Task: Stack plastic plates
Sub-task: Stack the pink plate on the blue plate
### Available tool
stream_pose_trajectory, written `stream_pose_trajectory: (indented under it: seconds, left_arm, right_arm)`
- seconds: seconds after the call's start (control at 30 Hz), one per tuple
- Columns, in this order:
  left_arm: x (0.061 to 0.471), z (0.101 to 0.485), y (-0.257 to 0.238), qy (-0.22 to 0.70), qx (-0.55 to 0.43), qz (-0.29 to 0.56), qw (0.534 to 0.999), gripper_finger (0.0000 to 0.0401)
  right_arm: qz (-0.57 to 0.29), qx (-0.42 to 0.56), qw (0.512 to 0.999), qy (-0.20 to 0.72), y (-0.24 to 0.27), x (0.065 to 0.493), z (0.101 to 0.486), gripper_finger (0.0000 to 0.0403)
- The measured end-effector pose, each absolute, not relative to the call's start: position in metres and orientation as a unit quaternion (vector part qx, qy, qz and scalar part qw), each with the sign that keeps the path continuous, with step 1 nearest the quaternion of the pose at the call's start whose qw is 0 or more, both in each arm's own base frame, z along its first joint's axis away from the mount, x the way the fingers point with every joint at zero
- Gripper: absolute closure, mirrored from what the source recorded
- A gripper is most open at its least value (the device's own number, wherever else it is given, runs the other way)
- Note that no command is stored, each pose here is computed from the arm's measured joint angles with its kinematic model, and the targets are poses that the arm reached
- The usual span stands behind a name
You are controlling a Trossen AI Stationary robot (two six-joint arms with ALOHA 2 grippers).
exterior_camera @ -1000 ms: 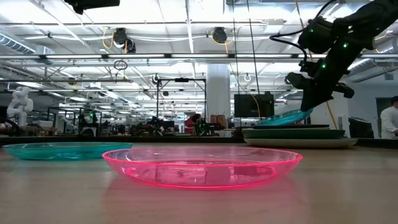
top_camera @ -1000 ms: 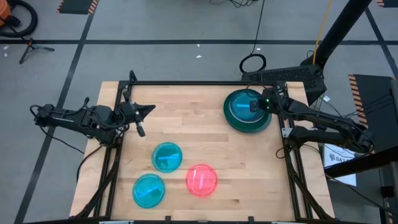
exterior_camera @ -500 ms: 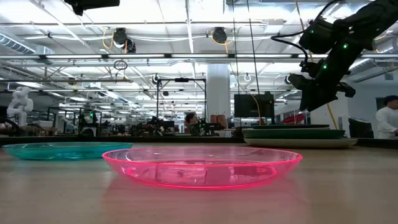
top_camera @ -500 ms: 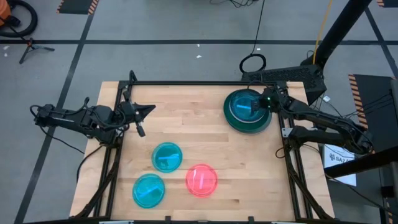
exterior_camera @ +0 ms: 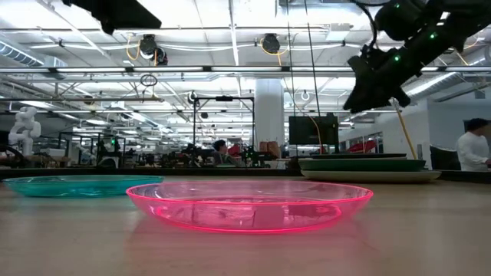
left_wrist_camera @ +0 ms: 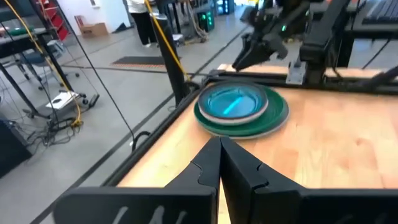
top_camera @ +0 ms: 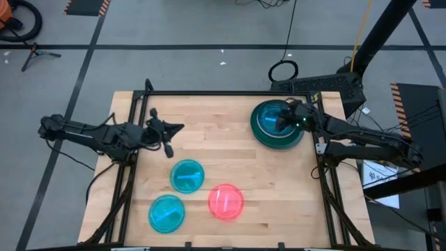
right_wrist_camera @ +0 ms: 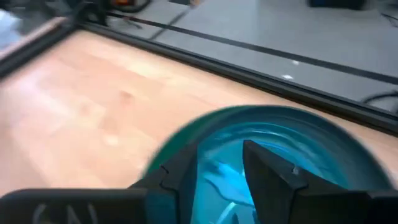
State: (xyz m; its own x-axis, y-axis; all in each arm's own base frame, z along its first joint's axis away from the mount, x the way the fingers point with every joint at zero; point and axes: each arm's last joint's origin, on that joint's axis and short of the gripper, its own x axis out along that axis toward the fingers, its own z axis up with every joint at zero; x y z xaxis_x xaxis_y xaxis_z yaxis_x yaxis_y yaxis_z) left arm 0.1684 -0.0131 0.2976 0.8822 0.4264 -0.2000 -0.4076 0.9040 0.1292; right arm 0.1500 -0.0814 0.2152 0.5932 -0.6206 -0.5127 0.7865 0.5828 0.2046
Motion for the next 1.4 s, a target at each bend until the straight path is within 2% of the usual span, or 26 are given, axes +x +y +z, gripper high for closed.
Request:
stream_pose_trajectory:
  seconds: [0.33, 0.6, 0.73, 0.9, 1.2, 1.4]
  left_arm:
    - [0.192, 0.277, -0.006, 0.175, 0.061, 0.241, 0.953, 0.0389]
    - [0.195, 0.273, -0.005, 0.185, 0.058, 0.247, 0.949, 0.0389]
    - [0.195, 0.277, -0.005, 0.180, 0.056, 0.247, 0.951, 0.0389]
    - [0.196, 0.286, -0.006, 0.171, 0.056, 0.244, 0.953, 0.0389]
    - [0.196, 0.289, -0.006, 0.172, 0.063, 0.242, 0.953, 0.0389]
    - [0.196, 0.289, -0.006, 0.172, 0.064, 0.242, 0.953, 0.0389]
  right_arm:
    - [-0.235, 0.186, 0.940, 0.163, -0.045, 0.190, 0.220, 0.0282]
    - [-0.153, 0.149, 0.959, 0.184, -0.015, 0.227, 0.227, 0.0282]
    - [-0.109, 0.099, 0.967, 0.209, 0.003, 0.249, 0.231, 0.0282]
    - [-0.057, 0.057, 0.962, 0.262, 0.025, 0.273, 0.231, 0.0282]
    - [-0.016, 0.010, 0.936, 0.352, 0.062, 0.321, 0.230, 0.0281]
    - [0.000, -0.004, 0.925, 0.379, 0.082, 0.348, 0.218, 0.0262]
